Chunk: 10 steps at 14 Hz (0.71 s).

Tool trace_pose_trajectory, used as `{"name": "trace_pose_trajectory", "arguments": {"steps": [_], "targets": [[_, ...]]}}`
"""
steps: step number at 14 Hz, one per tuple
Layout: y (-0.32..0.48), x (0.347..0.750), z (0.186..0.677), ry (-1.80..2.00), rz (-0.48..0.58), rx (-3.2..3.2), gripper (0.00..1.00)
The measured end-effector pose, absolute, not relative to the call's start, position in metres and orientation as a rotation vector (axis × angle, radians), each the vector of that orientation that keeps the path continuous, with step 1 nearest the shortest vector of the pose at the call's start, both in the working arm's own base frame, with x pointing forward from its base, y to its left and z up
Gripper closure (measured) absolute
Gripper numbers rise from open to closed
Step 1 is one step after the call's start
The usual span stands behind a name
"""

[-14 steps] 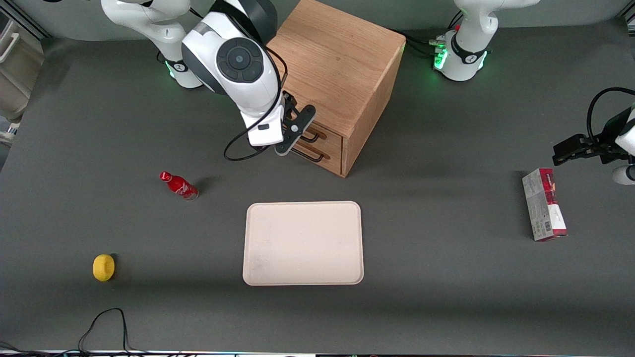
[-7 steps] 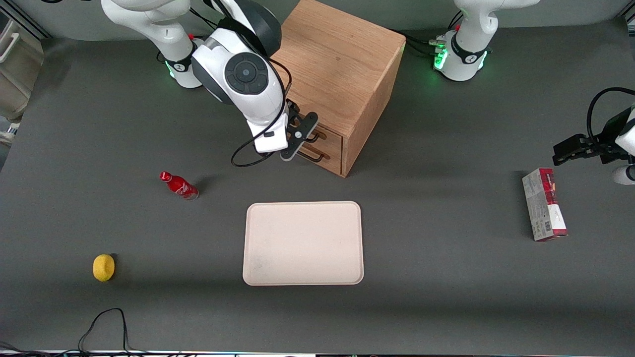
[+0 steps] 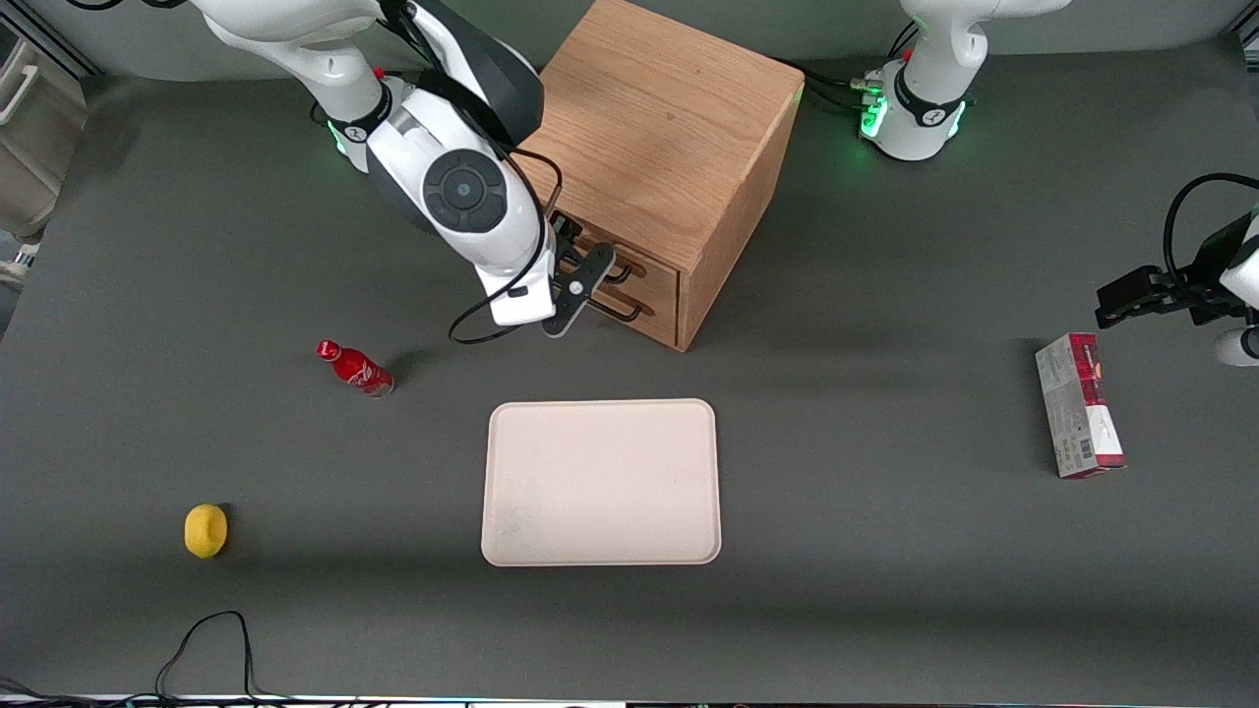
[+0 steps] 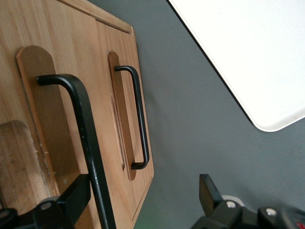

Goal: Open upper drawer

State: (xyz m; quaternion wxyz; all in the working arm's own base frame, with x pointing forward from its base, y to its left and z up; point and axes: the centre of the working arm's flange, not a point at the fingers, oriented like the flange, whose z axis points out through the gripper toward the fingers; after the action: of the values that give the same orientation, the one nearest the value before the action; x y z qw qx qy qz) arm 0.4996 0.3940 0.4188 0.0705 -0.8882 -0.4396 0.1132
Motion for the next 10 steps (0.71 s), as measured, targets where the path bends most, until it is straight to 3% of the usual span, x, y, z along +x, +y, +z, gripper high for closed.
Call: {"name": "trace_pose_trajectory", "arguments": {"steps": [10], "targets": [[0.3901, 0.4998, 0.4096, -1.323, 0.367, -2.659, 0.0]]}}
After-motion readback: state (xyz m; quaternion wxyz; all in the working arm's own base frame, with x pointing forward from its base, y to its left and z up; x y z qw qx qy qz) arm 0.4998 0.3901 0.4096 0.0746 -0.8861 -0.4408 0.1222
